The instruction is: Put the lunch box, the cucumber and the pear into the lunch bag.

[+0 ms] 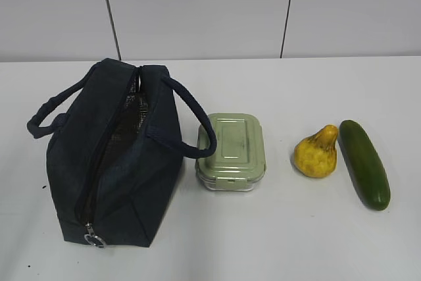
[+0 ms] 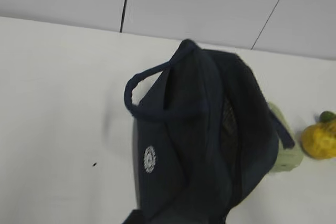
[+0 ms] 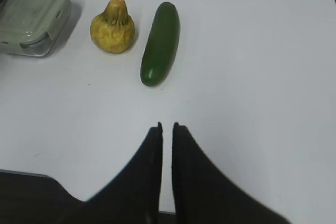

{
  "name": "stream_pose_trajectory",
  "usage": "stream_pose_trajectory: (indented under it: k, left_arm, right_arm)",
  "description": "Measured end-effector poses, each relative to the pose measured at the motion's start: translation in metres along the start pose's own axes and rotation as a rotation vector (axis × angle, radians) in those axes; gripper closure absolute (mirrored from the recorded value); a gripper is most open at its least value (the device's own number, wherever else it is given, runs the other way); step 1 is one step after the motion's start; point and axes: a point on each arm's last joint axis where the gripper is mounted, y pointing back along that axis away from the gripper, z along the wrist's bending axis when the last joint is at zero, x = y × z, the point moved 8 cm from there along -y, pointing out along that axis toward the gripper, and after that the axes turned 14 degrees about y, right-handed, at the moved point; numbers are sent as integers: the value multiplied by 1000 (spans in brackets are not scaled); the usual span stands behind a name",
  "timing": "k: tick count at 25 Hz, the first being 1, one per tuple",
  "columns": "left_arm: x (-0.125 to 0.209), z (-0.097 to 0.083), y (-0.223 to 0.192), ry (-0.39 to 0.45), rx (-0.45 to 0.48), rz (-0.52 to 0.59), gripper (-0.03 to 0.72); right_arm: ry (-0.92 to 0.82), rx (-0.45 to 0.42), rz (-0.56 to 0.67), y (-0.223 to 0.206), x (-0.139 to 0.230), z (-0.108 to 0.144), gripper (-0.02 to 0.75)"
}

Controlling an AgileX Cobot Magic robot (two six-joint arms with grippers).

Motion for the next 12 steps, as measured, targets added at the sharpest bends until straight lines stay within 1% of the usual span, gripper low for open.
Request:
stream_pose_trajectory:
  k: [1, 3, 5, 7, 9, 10, 12]
  left_arm:
    - [-8, -2, -6, 14, 3, 6, 452]
    - [-16, -2, -22, 23, -7, 56, 452]
    - [-21, -4, -37, -1, -2, 110, 452]
    - [-25, -8, -54, -5, 12, 176, 448]
    - [-30, -15, -70, -10, 46, 235, 445]
    - [-30, -19, -79, -14, 66, 273, 445]
    - [-32, -24, -94, -18, 96, 337, 445]
  right_arm:
    - [3, -2, 9, -2, -3, 0, 677]
    - [9, -7, 19, -6, -13, -1, 677]
    - [10, -9, 8, -10, -28, -3, 675]
    - [18, -18, 35, -20, -41, -3, 660]
    - [28, -30, 80, -33, -50, -3, 618]
    - [32, -42, 112, -42, -53, -1, 580]
    - [33, -69, 171, -59, -57, 3, 468]
